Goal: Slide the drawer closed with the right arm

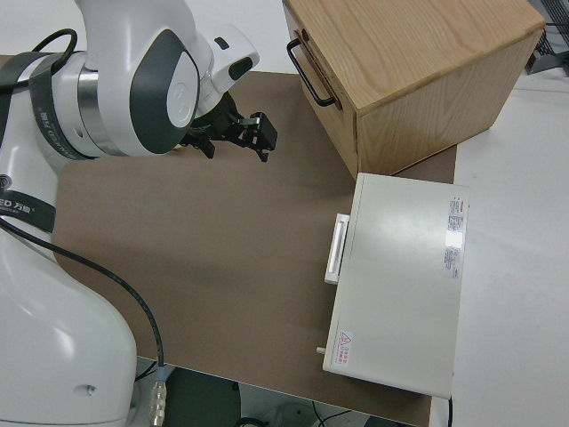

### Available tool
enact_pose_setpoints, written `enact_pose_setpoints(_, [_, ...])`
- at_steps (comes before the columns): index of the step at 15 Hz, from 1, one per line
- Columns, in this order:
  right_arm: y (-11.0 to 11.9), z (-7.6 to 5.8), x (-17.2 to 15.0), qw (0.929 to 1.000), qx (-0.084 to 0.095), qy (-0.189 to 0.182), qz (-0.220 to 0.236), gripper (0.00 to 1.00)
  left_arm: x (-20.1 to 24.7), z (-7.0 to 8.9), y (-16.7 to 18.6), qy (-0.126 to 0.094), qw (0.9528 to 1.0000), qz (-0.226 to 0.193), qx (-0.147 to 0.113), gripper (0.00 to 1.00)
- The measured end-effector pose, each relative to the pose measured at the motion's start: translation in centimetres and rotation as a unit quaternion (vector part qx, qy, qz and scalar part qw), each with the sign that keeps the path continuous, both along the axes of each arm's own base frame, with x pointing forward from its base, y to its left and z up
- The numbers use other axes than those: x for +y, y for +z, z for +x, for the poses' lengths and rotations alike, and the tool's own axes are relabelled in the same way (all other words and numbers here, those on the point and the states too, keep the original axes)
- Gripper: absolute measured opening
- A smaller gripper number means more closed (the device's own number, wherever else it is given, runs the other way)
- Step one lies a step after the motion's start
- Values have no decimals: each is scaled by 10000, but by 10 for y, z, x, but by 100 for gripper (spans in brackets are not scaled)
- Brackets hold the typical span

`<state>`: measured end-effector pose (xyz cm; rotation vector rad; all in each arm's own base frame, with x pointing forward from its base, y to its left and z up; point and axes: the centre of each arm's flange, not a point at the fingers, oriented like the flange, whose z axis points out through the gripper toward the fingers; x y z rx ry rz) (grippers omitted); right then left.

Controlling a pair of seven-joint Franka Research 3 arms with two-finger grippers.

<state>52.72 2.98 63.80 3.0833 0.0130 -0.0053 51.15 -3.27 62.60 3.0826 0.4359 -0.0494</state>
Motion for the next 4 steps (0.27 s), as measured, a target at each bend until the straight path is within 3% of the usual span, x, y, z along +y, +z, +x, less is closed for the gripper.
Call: enact_pose_setpoints(4, [0, -1, 10, 10000, 13, 89, -8, 99, 0, 0, 0, 0, 10000, 0, 0, 100])
